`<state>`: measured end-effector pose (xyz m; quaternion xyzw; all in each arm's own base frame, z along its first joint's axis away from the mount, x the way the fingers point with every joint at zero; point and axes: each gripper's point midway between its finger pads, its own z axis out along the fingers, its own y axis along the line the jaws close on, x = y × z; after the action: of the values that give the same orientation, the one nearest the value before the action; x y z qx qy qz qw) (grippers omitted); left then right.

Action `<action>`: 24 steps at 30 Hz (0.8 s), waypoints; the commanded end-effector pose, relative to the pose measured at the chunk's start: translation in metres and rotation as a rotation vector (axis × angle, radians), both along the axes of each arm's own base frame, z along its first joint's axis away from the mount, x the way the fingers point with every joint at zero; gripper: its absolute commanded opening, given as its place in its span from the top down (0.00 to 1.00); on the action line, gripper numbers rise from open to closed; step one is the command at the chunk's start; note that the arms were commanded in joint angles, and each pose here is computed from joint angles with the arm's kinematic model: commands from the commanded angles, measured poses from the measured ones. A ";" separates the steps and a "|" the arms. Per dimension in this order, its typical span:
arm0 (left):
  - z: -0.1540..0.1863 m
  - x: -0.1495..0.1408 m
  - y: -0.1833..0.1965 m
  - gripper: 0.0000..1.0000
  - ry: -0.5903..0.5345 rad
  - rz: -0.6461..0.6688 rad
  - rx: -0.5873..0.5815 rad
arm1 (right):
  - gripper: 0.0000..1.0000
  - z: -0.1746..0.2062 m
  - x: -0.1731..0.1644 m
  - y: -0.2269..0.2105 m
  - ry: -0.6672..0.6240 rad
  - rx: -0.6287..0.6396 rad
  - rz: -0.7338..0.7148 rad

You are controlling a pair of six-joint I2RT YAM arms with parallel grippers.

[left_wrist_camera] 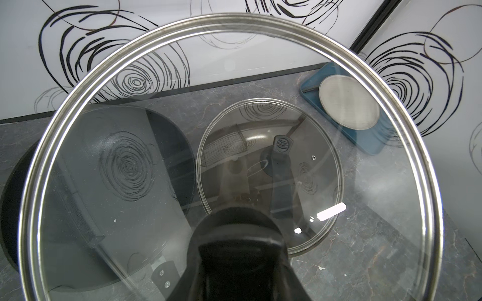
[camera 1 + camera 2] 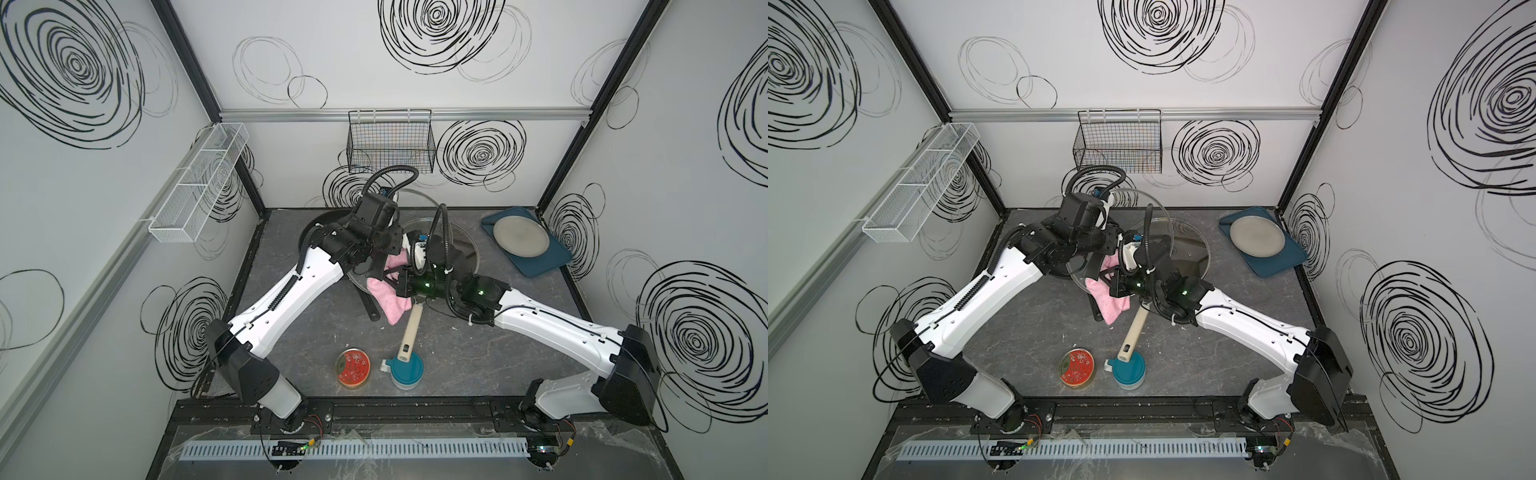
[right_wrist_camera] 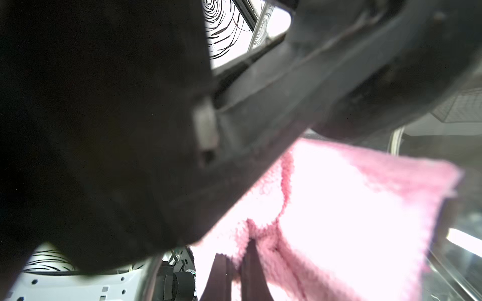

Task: Wipe the pot lid with a cloth
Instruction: Wipe the pot lid.

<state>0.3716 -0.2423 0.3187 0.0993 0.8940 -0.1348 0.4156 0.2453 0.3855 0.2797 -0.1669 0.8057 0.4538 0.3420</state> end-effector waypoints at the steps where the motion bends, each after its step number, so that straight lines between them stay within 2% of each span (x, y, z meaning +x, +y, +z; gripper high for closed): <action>1: 0.090 0.011 -0.003 1.00 -0.242 0.020 -0.191 | 1.00 -0.004 0.000 0.007 0.009 0.024 -0.008; 8: 0.085 0.012 0.004 1.00 -0.234 0.027 -0.180 | 1.00 -0.008 0.005 -0.009 0.008 -0.032 -0.059; 24: 0.073 -0.003 0.006 1.00 -0.201 -0.032 -0.116 | 1.00 0.016 0.046 -0.100 -0.026 -0.085 -0.228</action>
<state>0.3730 -0.2344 0.3140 0.1039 0.8971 -0.1296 0.4094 0.2855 0.3000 0.2993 -0.0960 0.8215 0.4021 0.3926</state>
